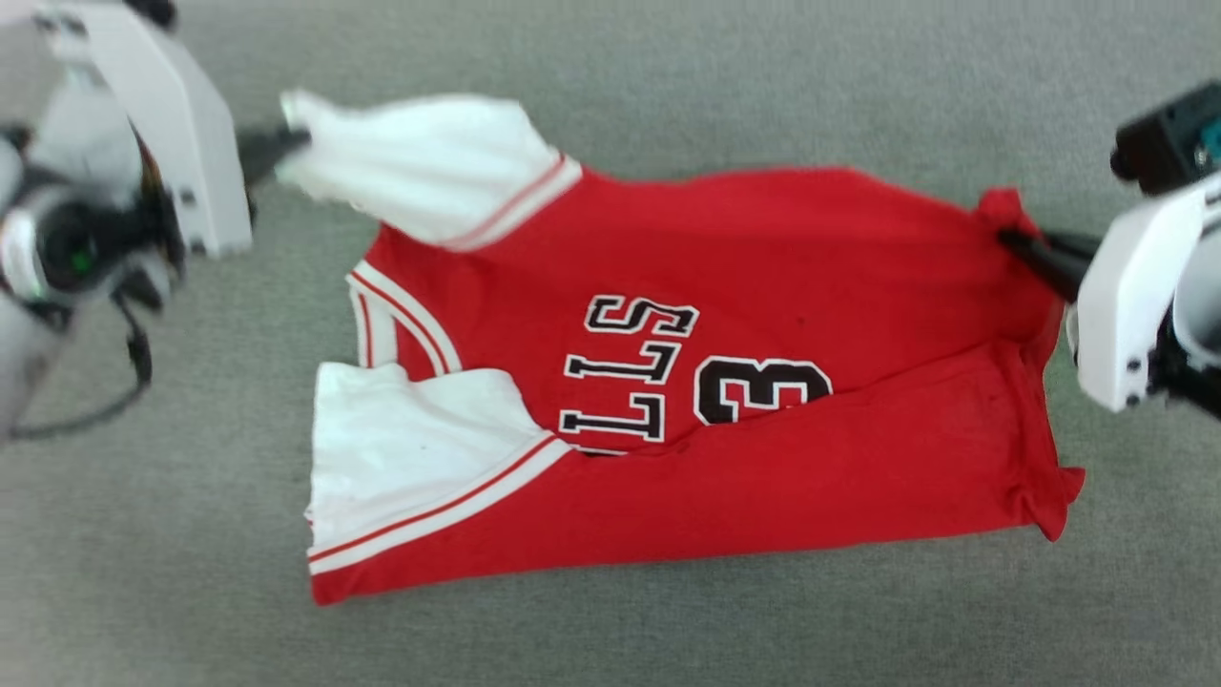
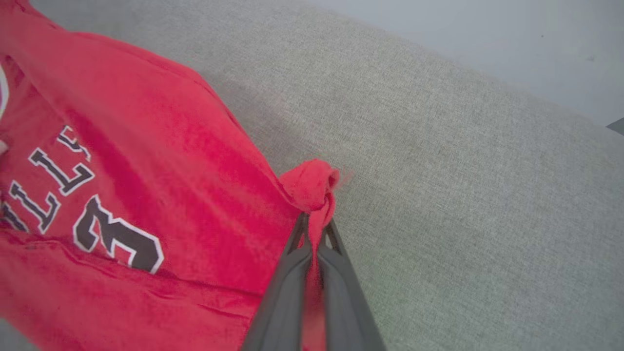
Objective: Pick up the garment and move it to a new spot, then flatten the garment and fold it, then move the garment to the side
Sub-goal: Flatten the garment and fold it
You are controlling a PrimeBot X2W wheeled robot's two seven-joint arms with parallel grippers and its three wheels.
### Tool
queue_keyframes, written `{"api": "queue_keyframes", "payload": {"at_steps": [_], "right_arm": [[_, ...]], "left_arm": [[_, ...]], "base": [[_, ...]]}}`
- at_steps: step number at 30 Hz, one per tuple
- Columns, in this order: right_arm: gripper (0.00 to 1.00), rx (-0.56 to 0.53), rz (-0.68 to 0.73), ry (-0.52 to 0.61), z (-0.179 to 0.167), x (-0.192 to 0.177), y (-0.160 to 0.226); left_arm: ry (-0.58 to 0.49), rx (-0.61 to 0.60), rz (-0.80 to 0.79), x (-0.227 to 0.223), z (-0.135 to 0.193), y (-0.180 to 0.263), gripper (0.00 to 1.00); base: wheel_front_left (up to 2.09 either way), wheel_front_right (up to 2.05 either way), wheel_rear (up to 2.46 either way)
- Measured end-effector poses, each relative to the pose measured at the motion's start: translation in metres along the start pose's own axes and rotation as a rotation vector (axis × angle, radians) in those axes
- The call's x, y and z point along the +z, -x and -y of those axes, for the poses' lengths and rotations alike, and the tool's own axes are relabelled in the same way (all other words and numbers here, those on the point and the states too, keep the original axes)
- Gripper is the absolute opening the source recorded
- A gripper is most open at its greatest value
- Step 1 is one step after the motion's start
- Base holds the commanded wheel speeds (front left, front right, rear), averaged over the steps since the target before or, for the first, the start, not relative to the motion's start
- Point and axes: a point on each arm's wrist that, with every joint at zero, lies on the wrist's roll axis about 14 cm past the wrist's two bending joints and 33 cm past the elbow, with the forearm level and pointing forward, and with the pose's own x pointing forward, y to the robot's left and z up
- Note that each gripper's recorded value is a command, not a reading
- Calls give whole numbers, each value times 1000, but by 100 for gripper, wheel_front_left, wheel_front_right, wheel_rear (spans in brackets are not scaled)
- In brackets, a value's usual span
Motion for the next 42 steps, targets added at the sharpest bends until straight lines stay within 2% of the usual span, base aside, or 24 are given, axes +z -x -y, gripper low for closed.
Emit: {"api": "queue_keyframes", "payload": {"at_steps": [8,13,18,24,25,26,27,28,29,30,31,32,42], "right_arm": [[0,35,7,-15,-22,-20,27],[0,48,-12,-42,-34,-40,41],[0,58,-37,-65,-45,-60,50],[0,64,-60,-84,-55,-71,54],[0,66,-64,-86,-56,-72,55],[0,68,-65,-90,-58,-73,55],[14,69,-71,-94,-59,-74,56],[36,68,-74,-96,-60,-76,56],[41,67,-77,-96,-60,-76,58],[45,66,-75,-97,-61,-76,59],[69,66,-76,-98,-62,-77,60],[100,67,-76,-99,-63,-77,61],[100,71,-9,-140,-72,-64,78]], "left_arm": [[34,28,-79,-61,14,53,0],[91,31,-143,-111,25,78,0],[149,8,-196,-154,38,89,0],[183,-7,-212,-179,43,90,0],[185,-10,-208,-180,44,90,7],[188,-12,-200,-180,45,89,24],[196,-18,-193,-181,46,89,47],[198,-19,-192,-182,46,89,82],[195,-13,-180,-181,45,89,100],[192,-8,-167,-179,43,90,100],[188,-7,-155,-177,43,90,100],[185,-11,-146,-175,44,91,100],[147,1,23,-154,45,105,100]], "base": [[0,0,0],[0,0,0],[0,0,0],[0,0,0],[0,0,0],[0,0,0],[0,0,0],[0,0,0],[0,0,0],[0,0,0],[0,0,0],[0,0,0],[0,0,0]]}}
